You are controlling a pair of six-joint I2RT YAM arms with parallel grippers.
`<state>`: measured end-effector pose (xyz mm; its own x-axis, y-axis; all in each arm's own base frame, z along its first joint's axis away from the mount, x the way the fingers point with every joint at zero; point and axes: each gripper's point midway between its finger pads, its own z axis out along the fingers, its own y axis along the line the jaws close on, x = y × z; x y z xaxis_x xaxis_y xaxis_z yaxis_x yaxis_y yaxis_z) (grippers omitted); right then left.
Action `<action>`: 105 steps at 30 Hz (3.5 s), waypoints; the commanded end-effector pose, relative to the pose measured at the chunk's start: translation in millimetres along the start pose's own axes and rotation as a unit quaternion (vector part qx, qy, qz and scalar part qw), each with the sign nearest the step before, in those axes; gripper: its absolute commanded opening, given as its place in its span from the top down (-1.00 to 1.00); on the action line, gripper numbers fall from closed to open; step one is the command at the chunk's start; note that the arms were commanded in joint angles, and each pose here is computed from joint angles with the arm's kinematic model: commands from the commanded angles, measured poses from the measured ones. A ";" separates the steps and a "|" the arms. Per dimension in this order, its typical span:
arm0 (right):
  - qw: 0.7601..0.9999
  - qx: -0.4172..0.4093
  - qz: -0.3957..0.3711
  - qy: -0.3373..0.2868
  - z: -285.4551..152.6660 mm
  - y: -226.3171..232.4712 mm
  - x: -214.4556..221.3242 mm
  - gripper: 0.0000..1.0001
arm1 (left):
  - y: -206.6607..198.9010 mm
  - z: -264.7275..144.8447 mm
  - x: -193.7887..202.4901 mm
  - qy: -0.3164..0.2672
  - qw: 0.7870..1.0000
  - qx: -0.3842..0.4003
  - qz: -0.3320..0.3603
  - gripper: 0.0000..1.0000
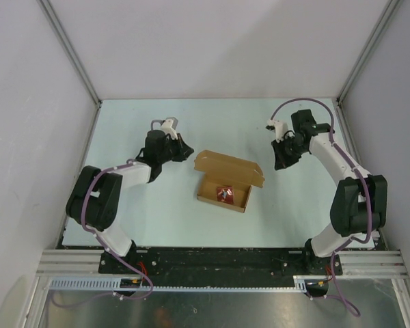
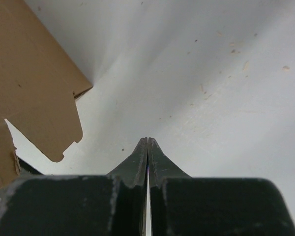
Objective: Fold the paper box
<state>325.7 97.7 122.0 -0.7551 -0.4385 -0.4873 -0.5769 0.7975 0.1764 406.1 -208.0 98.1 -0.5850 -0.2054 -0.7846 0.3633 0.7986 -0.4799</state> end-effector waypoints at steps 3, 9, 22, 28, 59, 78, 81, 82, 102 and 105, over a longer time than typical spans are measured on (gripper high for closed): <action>0.996 -0.067 -0.015 0.055 6.9 23.7 24.1 1.00 | -28.5 -5.9 9.4 0.011 0.999 0.049 0.018 1.00; 0.992 -0.110 -0.018 0.063 6.5 39.8 29.4 1.00 | -47.6 -12.4 38.5 0.034 0.997 0.061 0.033 1.00; 0.981 -0.169 -0.023 0.095 7.2 68.0 38.2 1.00 | -54.7 -38.7 51.0 0.023 0.998 0.051 0.040 1.00; 0.983 -0.153 -0.027 0.093 16.7 61.5 30.5 1.00 | -53.4 -41.6 52.3 0.022 0.998 0.048 0.042 1.00; 0.978 -0.192 -0.006 0.082 11.3 54.5 22.6 1.00 | -82.9 -47.3 53.8 0.020 0.995 0.082 0.053 1.00; 0.984 -0.153 0.027 0.085 28.6 3.1 -2.8 1.00 | -73.0 -61.3 62.8 0.013 0.996 0.064 0.053 1.00; 0.982 -0.168 0.024 0.087 27.3 9.0 -1.9 1.00 | -73.3 -63.4 65.1 0.015 0.996 0.066 0.050 1.00; 0.981 -0.172 0.024 0.087 26.6 10.5 -1.4 1.00 | -73.5 -64.1 65.7 0.016 0.996 0.067 0.050 1.00; 0.967 -0.231 -0.001 0.109 28.4 49.8 8.5 1.00 | -86.3 -76.0 68.5 0.010 0.995 0.085 0.048 1.00; 0.966 -0.233 -0.004 0.109 27.1 53.4 9.8 1.00 | -90.4 -76.2 67.8 0.009 0.995 0.090 0.049 1.00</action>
<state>302.1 140.1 96.4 -0.7815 -0.5529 -0.2890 -0.6089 0.5751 0.5463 281.6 -246.1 104.2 -0.5777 -0.0960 -0.8106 0.5212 0.7208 -0.4568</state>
